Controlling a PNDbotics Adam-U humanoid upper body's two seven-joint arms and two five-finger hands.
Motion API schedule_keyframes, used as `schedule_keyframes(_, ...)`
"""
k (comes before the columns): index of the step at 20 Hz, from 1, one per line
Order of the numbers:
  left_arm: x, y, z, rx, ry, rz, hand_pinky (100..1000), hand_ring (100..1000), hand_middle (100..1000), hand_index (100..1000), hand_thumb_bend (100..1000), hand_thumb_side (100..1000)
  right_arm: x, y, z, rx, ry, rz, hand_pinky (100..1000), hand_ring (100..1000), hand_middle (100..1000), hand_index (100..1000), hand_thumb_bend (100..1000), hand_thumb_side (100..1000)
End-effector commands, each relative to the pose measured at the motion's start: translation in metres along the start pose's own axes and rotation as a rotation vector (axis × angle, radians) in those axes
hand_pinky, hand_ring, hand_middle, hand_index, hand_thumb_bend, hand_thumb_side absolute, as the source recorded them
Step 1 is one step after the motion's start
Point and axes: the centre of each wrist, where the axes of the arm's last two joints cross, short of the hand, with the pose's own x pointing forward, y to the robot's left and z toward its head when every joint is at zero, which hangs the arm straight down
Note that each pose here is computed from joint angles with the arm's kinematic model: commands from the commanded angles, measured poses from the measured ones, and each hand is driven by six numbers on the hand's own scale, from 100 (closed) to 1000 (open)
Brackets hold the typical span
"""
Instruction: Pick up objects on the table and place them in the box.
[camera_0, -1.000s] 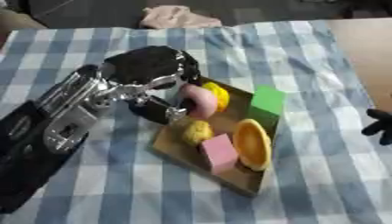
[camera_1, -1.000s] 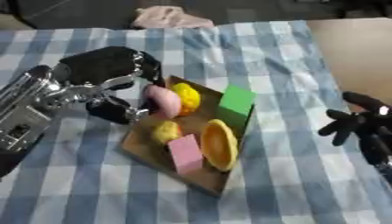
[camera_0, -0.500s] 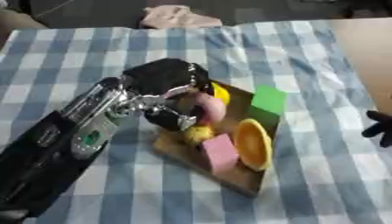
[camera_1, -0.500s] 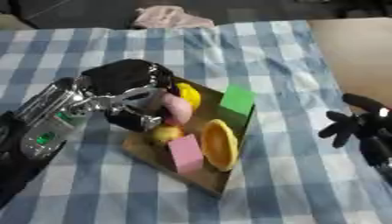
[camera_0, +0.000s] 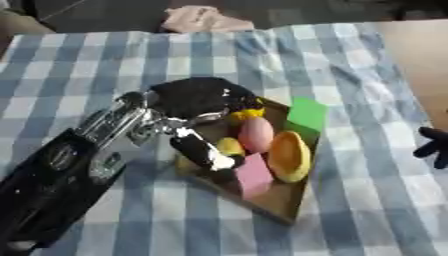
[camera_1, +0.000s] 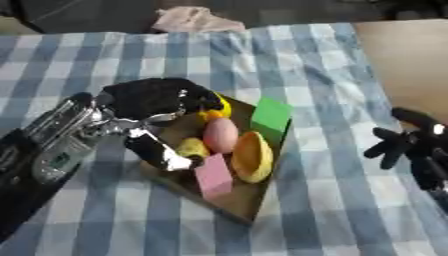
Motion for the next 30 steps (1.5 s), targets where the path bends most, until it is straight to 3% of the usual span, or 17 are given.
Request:
schedule_keyframes(1, -0.003, 0.021, 0.01, 0.078, 0.003, -0.027, 909, 908, 870, 945, 128, 547, 0.006, -0.004, -0.002, 0.009, -0.009, 0.02, 986, 703, 516, 967, 100, 530)
schedule_keyframes(3, -0.002, 0.031, 0.017, 0.15, 0.014, -0.005, 854, 844, 804, 888, 100, 418, 0.007, -0.005, -0.002, 0.007, -0.013, 0.022, 985, 703, 517, 966, 100, 528)
schedule_keyframes(9, 0.011, 0.054, 0.035, 0.44, 0.042, 0.147, 727, 673, 623, 770, 100, 538, 0.009, -0.01, -0.001, -0.023, -0.036, 0.03, 982, 706, 521, 964, 100, 509)
schedule_keyframes(11, 0.015, 0.062, 0.044, 0.548, 0.056, 0.205, 704, 644, 600, 754, 100, 562, 0.01, -0.012, 0.0, -0.035, -0.045, 0.033, 980, 707, 523, 963, 100, 501)
schedule_keyframes(13, 0.013, 0.067, 0.059, 0.636, 0.09, 0.24, 708, 658, 611, 765, 100, 569, 0.011, -0.014, 0.0, -0.044, -0.057, 0.037, 978, 708, 526, 961, 100, 493)
schedule_keyframes(15, 0.004, 0.076, 0.098, 0.872, 0.143, 0.322, 716, 673, 618, 770, 100, 577, 0.013, -0.017, -0.001, -0.048, -0.077, 0.045, 975, 709, 530, 956, 100, 485)
schedule_keyframes(17, -0.004, 0.07, 0.124, 1.116, 0.102, 0.499, 725, 692, 635, 771, 100, 592, 0.015, -0.021, -0.003, -0.05, -0.102, 0.054, 972, 711, 535, 954, 100, 477)
schedule_keyframes(21, -0.014, 0.045, 0.149, 1.326, 0.057, 0.723, 733, 715, 659, 786, 100, 641, 0.021, -0.028, -0.007, -0.071, -0.165, 0.072, 963, 716, 545, 957, 100, 470)
schedule_keyframes(24, -0.015, 0.027, 0.158, 1.4, 0.066, 0.808, 736, 731, 679, 808, 100, 634, 0.024, -0.033, -0.01, -0.088, -0.213, 0.081, 957, 721, 560, 960, 100, 470)
schedule_keyframes(30, -0.013, 0.002, 0.165, 1.406, 0.129, 0.881, 729, 727, 675, 808, 100, 642, 0.028, -0.037, -0.013, -0.099, -0.276, 0.091, 954, 762, 613, 968, 100, 470)
